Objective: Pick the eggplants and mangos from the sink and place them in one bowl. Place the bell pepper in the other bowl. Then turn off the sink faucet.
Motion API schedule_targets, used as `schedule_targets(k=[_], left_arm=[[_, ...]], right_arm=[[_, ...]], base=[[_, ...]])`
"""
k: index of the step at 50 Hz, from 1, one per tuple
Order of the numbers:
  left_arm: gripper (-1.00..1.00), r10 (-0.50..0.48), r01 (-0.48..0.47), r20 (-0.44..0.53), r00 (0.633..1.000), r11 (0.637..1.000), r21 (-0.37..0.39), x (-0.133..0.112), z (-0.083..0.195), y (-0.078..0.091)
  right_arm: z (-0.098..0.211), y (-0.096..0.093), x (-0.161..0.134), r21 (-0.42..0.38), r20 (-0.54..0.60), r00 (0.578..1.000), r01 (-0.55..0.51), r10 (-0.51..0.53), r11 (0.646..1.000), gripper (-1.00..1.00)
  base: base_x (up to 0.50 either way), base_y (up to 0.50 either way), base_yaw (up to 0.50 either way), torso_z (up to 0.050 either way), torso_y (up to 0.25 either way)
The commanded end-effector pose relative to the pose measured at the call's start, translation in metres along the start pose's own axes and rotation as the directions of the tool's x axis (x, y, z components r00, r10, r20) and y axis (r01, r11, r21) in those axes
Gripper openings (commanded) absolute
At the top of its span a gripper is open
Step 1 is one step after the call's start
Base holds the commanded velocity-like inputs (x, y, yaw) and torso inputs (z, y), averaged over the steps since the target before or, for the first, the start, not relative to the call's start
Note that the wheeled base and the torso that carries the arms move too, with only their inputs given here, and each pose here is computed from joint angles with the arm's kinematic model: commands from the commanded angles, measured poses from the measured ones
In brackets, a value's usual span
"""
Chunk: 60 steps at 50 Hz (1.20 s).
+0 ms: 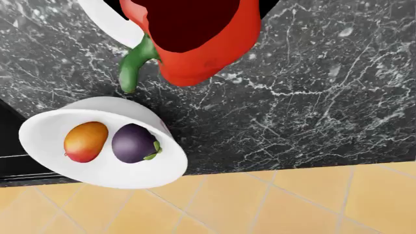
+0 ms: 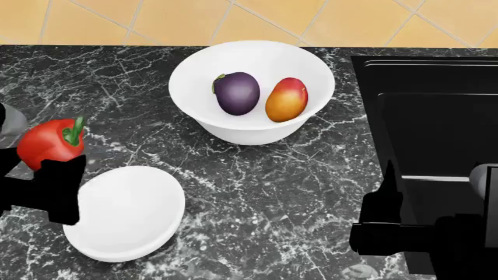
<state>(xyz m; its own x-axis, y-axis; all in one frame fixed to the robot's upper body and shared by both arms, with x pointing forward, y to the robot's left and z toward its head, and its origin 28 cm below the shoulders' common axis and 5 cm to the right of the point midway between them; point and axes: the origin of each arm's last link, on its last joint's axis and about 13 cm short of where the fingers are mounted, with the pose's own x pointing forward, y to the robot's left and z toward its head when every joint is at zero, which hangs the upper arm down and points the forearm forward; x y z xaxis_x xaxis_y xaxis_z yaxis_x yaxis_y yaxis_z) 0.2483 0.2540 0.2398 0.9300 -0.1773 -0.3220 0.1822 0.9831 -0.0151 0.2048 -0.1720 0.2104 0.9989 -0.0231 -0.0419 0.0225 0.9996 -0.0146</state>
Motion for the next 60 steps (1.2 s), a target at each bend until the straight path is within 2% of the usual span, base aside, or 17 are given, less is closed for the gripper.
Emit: schedule_targets(k=[1, 6, 10, 16, 17, 18, 23, 38, 48, 49, 60], left_arm=[[-1.00, -0.139, 0.141, -0.046, 0.989, 0.989, 0.049, 0.013, 0.013, -0.037], [-1.00, -0.182, 0.186, -0.059, 0.981, 0.980, 0.074, 0.016, 0.023, -0.048], [-1.00, -0.183, 0.189, -0.097, 0.978, 0.981, 0.051, 0.027, 0.028, -0.048], [-1.00, -0.156, 0.175, -0.165, 0.974, 0.979, 0.106, 0.035, 0.023, -0.051], [-1.00, -0.160, 0.178, -0.172, 0.972, 0.979, 0.098, 0.036, 0.022, -0.052], [-1.00, -0.122, 0.144, -0.186, 0.975, 0.983, 0.111, 0.037, 0.020, -0.050], [-1.00, -0.118, 0.145, -0.214, 0.970, 0.982, 0.117, 0.039, 0.012, -0.053], [-1.00, -0.052, 0.079, -0.261, 0.964, 0.992, 0.094, 0.052, 0.006, -0.045], [-1.00, -0.032, 0.058, -0.272, 0.962, 0.994, 0.088, 0.049, 0.003, -0.041], [1.00, -0.032, 0.059, -0.272, 0.962, 0.994, 0.089, 0.049, 0.003, -0.041], [1.00, -0.044, 0.064, -0.262, 0.964, 0.996, 0.067, 0.046, 0.007, -0.043]], right_arm=[[0.000, 0.002, -0.004, 0.010, 0.023, 0.999, -0.022, 0.022, 1.000, 1.00], [-0.003, 0.003, -0.005, 0.018, 0.012, 0.999, -0.035, 0.035, 0.999, 1.00], [-0.001, 0.003, -0.003, 0.022, 0.012, 0.999, -0.042, 0.042, 0.999, 1.00], [-0.002, 0.001, -0.003, 0.026, 0.008, 1.000, -0.030, 0.030, 0.999, 1.00], [-0.003, 0.001, -0.004, 0.027, 0.006, 0.999, -0.031, 0.031, 0.999, 1.00], [-0.005, 0.001, -0.004, 0.029, 0.004, 1.000, -0.031, 0.031, 0.999, 1.00], [-0.006, 0.000, -0.005, 0.041, 0.009, 1.000, -0.025, 0.025, 0.999, 1.00], [-0.010, -0.001, -0.007, 0.055, 0.002, 1.000, -0.017, 0.017, 0.998, 1.00], [-0.010, -0.002, -0.010, 0.061, 0.007, 1.000, -0.014, 0.013, 0.998, 1.00], [-0.010, -0.002, -0.010, 0.062, 0.006, 1.000, -0.014, 0.013, 0.998, 1.00], [-0.011, -0.002, -0.009, 0.066, 0.009, 1.000, -0.018, 0.017, 0.998, 1.00]], base=[[0.00, 0.00, 0.00, 0.000, 0.015], [0.00, 0.00, 0.00, 0.000, 0.000], [0.00, 0.00, 0.00, 0.000, 0.000], [0.00, 0.00, 0.00, 0.000, 0.000], [0.00, 0.00, 0.00, 0.000, 0.000], [0.00, 0.00, 0.00, 0.000, 0.000], [0.00, 0.00, 0.00, 0.000, 0.000], [0.00, 0.00, 0.00, 0.000, 0.000], [0.00, 0.00, 0.00, 0.000, 0.000], [0.00, 0.00, 0.00, 0.000, 0.000], [0.00, 0.00, 0.00, 0.000, 0.000]])
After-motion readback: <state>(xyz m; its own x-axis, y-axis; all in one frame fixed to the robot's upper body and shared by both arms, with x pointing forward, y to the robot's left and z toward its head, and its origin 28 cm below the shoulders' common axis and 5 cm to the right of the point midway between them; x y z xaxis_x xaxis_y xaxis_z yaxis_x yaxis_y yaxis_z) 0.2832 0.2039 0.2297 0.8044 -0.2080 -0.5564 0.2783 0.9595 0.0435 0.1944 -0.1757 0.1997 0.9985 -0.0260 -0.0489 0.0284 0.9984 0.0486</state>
